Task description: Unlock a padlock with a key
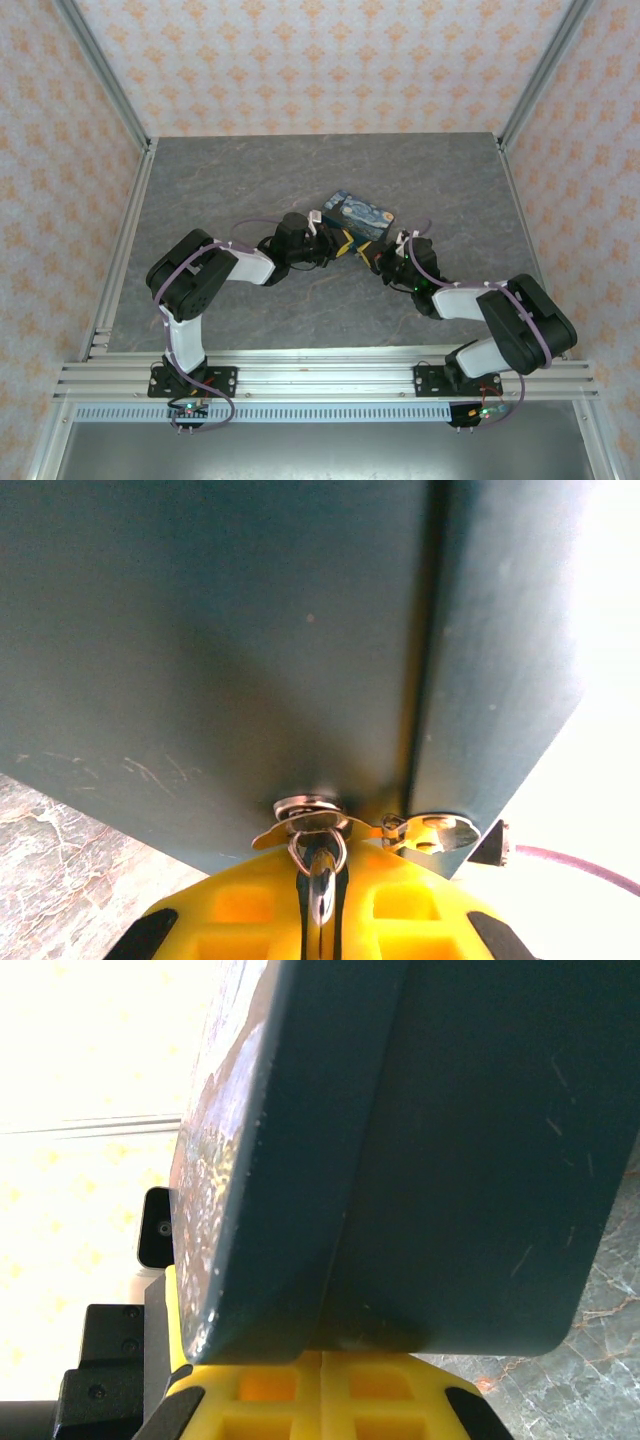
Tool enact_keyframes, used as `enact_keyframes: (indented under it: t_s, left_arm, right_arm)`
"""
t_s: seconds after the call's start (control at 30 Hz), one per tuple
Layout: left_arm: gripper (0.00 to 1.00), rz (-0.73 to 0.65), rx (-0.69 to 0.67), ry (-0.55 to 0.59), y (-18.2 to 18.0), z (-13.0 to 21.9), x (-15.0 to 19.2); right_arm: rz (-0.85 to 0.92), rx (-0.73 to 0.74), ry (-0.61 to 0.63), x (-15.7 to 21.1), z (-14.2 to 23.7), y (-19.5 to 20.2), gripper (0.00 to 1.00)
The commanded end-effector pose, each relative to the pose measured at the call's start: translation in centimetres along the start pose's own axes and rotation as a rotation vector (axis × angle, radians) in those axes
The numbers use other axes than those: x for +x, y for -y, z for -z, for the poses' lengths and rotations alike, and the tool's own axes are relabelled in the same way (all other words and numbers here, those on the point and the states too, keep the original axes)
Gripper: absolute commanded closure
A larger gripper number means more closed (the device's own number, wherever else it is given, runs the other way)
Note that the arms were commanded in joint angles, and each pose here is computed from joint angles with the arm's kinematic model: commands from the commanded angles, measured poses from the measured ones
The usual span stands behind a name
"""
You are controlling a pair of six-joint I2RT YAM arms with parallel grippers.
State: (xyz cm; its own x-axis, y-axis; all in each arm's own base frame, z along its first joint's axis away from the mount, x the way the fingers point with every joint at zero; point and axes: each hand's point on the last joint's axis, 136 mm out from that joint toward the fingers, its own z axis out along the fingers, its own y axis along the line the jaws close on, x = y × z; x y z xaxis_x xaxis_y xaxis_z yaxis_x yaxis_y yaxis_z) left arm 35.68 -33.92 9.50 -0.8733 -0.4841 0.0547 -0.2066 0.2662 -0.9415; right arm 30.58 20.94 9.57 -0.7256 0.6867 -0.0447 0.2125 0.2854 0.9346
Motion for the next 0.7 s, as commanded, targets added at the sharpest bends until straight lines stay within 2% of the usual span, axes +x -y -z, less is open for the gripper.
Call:
enact_keyframes:
  t_s: [0.0,0.3,0.67]
  left_arm:
    - [1.00,-0.051,0.089,-0.029,3.9,0.2,0.7]
    - [1.00,-0.051,0.089,-0.045,3.7,-0.1,1.4]
    - [1.00,0.001,0.150,-0.034,4.7,0.2,2.0]
  right_arm:
    - [-0.001,-0.025,0.053,-1.1,0.0,-0.8,1.00]
    - [0.002,-0.053,0.061,-1.7,-0.7,-2.3,1.00]
    - [0.001,-0.068,0.117,-2.6,-0.9,-1.6,1.00]
